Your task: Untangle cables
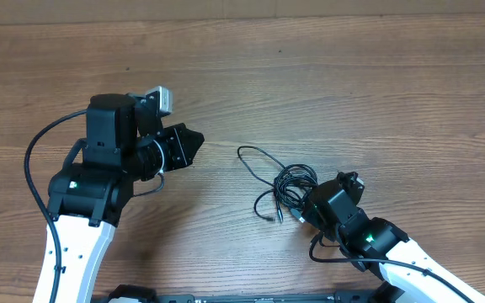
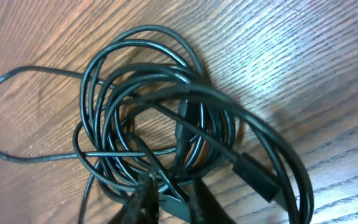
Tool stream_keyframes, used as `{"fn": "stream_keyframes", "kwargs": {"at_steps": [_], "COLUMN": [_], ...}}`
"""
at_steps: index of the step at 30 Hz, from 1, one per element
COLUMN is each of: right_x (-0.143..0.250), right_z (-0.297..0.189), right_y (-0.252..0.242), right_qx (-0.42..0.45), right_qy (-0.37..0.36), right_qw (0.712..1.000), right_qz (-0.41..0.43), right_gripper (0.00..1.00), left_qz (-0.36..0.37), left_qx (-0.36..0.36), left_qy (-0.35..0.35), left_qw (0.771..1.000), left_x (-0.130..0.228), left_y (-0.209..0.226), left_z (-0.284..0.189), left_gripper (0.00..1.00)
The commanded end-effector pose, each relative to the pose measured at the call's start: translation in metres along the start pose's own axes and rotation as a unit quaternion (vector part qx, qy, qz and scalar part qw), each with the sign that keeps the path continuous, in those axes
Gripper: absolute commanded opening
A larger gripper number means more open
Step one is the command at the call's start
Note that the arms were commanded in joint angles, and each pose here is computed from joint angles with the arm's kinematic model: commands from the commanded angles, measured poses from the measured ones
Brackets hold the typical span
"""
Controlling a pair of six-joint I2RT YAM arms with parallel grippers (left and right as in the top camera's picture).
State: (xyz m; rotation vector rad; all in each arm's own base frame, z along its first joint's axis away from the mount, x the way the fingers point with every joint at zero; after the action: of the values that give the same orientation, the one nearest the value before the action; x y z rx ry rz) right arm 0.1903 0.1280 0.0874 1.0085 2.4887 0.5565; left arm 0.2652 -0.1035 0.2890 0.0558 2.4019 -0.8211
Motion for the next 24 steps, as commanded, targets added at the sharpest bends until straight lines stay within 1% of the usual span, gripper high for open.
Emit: {"fn": "stream_keyframes", "kwargs": {"at_steps": [1,4,7,15,17,19,21,24], "right_x": [-0.003,-0.003,-0.003,-0.003,-0.003,-0.003,-0.003,-0.003], "right_z": [0.000,0.000,0.000,0.000,0.000,0.000,0.000,0.000], "right_y": [0.000,0.000,0.000,0.000,0.000,0.000,0.000,0.002], "right_qx": [0.001,0.001,0.001,0.001,0.001,0.001,0.000,-0.005], "right_qy": [-0.011,-0.011,-0.011,-0.011,-0.011,-0.011,-0.011,-0.012], "right_qw": [1.000,1.000,1.000,1.000,1.000,1.000,1.000,1.000], "right_qz": [0.000,0.000,0.000,0.000,0.000,0.000,0.000,0.001], "right_gripper": [0.18,0.21,0.28,0.31,0.37,0.40,0.45,0.54], "left_qz": [-0.003,-0.009,-0.013,-0.023,-0.026,-0.032,-0.038,-0.051], "left_qx": [-0.034,-0.060,-0.067,-0.074,-0.076,-0.080,-0.083,-0.089], "left_qy": [-0.012,-0.008,-0.001,0.013,0.022,0.033,0.042,0.060], "left_qw": [0.999,0.998,0.998,0.997,0.996,0.996,0.995,0.993], "left_x": [-0.003,0.000,0.003,0.009,0.012,0.016,0.019,0.024], "left_y": [0.006,0.013,0.015,0.017,0.018,0.019,0.021,0.023], "left_z": [-0.007,-0.008,-0.008,-0.008,-0.008,-0.007,-0.005,-0.002], "left_gripper": [0.04,0.04,0.04,0.05,0.05,0.07,0.09,0.16]}}
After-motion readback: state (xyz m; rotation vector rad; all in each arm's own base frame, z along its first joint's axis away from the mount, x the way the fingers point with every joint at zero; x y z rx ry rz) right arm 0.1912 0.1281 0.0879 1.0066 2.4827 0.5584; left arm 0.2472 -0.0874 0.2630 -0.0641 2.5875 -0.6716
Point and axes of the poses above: each gripper's point midway between its finger pads, its own z axis out along the fingers, its own y axis along the line the jaws close on, x = y × z, the point moved 5 cm from there along -z, back along the fingers, and after that the axes turned 11 degrees about z, right-handed, at the moved point
